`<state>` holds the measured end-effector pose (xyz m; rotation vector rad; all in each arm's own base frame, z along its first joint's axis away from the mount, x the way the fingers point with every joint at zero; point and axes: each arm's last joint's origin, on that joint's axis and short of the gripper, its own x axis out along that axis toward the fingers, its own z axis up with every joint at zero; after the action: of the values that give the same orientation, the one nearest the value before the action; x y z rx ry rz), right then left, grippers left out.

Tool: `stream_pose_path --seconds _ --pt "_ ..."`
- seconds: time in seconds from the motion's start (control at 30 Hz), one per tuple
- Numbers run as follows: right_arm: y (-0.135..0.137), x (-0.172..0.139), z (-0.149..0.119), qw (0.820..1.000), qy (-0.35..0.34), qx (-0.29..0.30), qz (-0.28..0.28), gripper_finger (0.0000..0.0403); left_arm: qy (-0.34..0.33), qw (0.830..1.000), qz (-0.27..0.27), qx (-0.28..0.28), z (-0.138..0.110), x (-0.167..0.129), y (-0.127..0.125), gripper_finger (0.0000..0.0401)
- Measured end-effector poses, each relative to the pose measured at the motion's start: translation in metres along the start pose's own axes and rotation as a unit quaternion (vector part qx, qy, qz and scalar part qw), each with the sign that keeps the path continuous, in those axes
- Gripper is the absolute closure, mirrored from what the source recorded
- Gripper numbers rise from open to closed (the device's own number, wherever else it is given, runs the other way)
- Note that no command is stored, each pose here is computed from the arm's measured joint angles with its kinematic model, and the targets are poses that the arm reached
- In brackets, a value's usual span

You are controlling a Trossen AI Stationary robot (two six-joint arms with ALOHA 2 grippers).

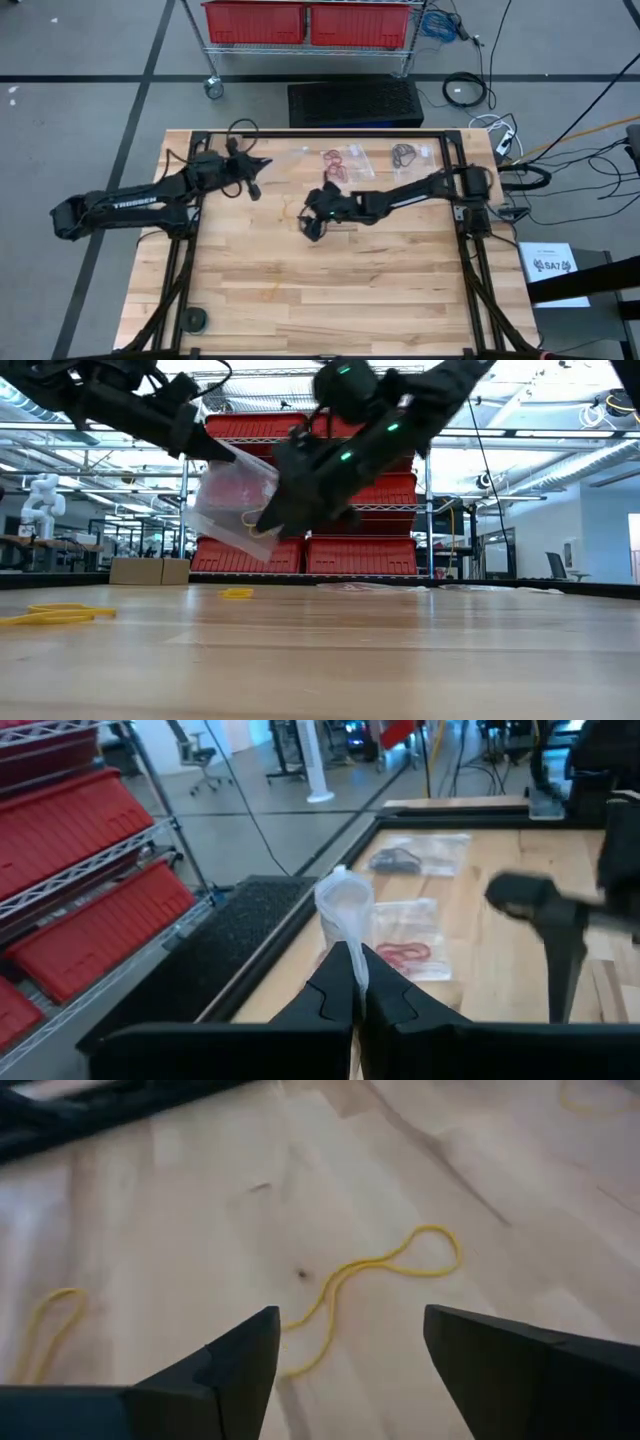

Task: Sort rubber bands
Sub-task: Put the top yellow rubber band into the top left transparent zip lock bag

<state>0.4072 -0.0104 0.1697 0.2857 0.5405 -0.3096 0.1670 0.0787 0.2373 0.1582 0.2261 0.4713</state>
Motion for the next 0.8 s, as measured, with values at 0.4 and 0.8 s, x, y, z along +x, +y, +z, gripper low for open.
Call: stream_pose_path --seconds 0.4,0.8 --pt "0.017 0.090 0.002 0.994 0.091 -0.041 -0.040 0.0156 0.009 1.000 0.029 -0.009 -0.001 -0.015 0.011 0.0401" --pt "0.013 0.121 -0.013 0.985 0.145 -0.045 -0.080 0.0348 0.012 0.999 0.030 -0.007 -0.002 -0.015 0.012 0.0401"
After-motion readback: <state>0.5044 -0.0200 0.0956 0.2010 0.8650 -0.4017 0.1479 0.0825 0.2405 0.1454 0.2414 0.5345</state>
